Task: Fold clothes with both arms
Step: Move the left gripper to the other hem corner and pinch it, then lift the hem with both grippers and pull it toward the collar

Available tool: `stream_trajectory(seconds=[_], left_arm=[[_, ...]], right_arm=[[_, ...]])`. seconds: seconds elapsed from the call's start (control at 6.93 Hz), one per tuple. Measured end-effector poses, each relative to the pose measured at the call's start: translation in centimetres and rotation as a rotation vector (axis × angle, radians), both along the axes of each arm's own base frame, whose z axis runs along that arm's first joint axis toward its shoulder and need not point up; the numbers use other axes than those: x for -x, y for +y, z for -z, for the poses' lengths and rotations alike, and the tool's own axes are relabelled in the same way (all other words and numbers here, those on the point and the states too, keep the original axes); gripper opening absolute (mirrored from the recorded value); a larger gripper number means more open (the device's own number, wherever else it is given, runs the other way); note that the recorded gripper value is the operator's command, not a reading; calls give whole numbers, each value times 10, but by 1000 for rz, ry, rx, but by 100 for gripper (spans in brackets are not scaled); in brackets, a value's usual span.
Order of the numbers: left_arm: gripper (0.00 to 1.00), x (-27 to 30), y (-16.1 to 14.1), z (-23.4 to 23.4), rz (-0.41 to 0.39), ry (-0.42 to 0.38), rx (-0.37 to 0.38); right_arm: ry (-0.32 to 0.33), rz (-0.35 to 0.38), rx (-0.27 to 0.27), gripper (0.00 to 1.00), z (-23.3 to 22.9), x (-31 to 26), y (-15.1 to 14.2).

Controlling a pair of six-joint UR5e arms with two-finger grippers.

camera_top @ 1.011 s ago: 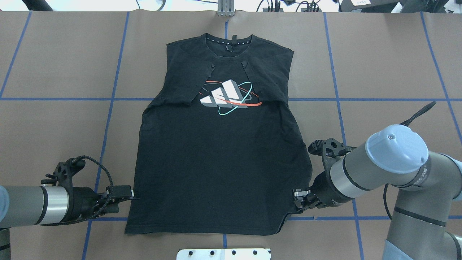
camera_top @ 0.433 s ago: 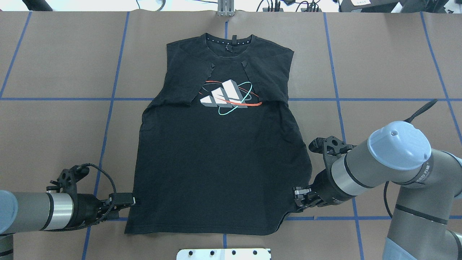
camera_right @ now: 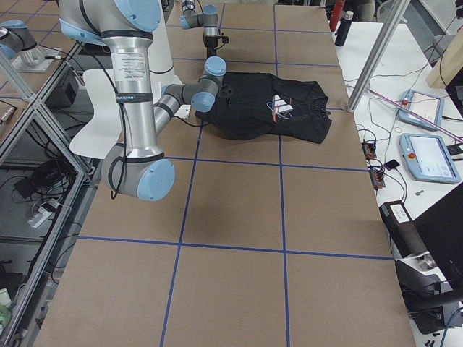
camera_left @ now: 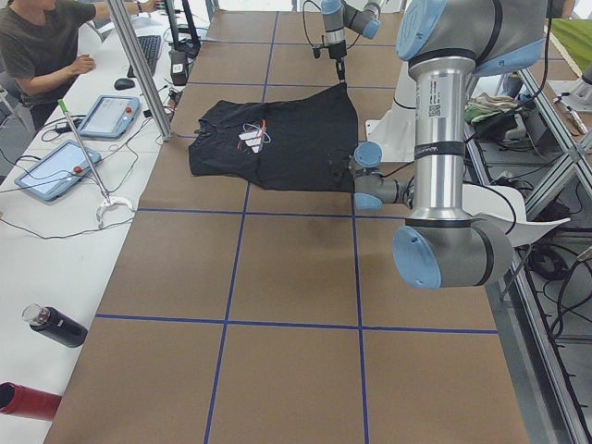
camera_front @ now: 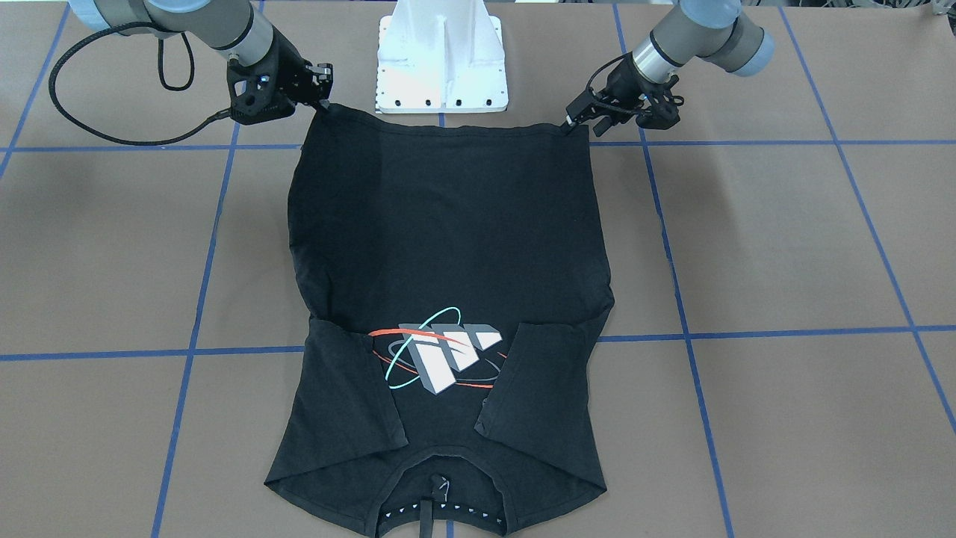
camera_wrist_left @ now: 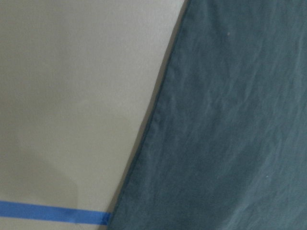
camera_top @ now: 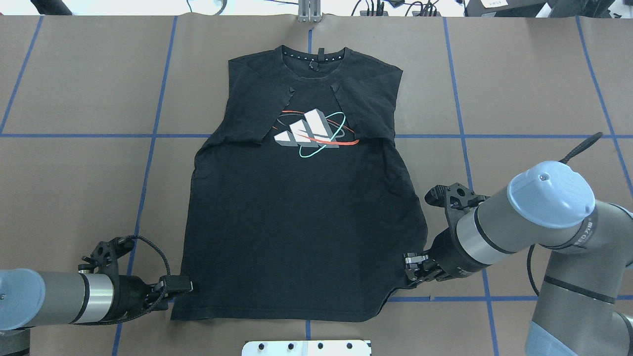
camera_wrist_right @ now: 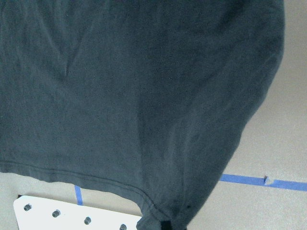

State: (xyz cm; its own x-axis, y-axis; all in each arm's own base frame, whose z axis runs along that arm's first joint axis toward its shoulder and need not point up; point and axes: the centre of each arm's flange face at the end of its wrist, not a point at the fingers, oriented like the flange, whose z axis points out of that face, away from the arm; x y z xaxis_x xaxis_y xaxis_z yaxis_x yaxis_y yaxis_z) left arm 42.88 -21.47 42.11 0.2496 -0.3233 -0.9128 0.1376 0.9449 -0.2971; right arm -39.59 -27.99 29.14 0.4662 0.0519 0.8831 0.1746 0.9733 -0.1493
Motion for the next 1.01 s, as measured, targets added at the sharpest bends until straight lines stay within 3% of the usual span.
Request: stream_trajectory(seconds=[0.72, 1.01], left_arm=[[98, -9, 10, -6, -25, -14, 3], [85, -13, 17, -6, -41, -17, 3]], right_arm=[[-10, 1, 20, 0, 1, -9, -9], [-12, 1, 24, 0, 1, -12, -11]])
